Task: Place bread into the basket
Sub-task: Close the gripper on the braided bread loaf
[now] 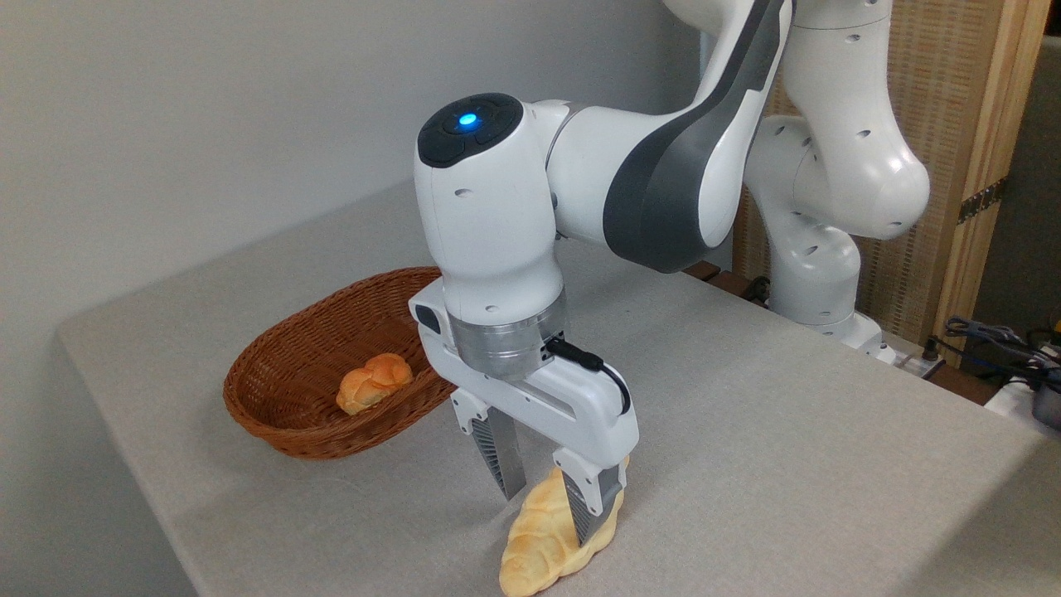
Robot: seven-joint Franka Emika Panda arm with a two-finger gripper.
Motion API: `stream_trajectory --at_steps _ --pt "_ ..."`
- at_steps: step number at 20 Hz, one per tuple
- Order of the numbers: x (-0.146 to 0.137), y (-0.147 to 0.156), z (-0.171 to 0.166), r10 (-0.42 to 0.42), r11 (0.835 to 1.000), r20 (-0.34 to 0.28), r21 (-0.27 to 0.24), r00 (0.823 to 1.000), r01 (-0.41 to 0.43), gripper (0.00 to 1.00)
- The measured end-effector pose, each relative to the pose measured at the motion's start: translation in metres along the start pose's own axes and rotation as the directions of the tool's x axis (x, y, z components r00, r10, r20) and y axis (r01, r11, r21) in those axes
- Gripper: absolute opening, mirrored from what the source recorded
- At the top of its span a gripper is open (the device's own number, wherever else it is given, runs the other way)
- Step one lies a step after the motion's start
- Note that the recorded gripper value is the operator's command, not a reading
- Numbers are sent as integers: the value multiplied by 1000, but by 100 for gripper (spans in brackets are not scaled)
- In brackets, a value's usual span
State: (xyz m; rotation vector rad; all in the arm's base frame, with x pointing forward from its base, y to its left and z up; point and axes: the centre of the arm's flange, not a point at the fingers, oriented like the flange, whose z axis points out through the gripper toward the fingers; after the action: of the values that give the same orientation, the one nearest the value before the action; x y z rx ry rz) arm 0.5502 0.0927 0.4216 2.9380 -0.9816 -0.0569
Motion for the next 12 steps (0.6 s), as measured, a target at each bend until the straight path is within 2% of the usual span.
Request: stream_trajectory --at_steps 12 --pt "0 -1 -5 14 1000 -5 9 1000 -14 100"
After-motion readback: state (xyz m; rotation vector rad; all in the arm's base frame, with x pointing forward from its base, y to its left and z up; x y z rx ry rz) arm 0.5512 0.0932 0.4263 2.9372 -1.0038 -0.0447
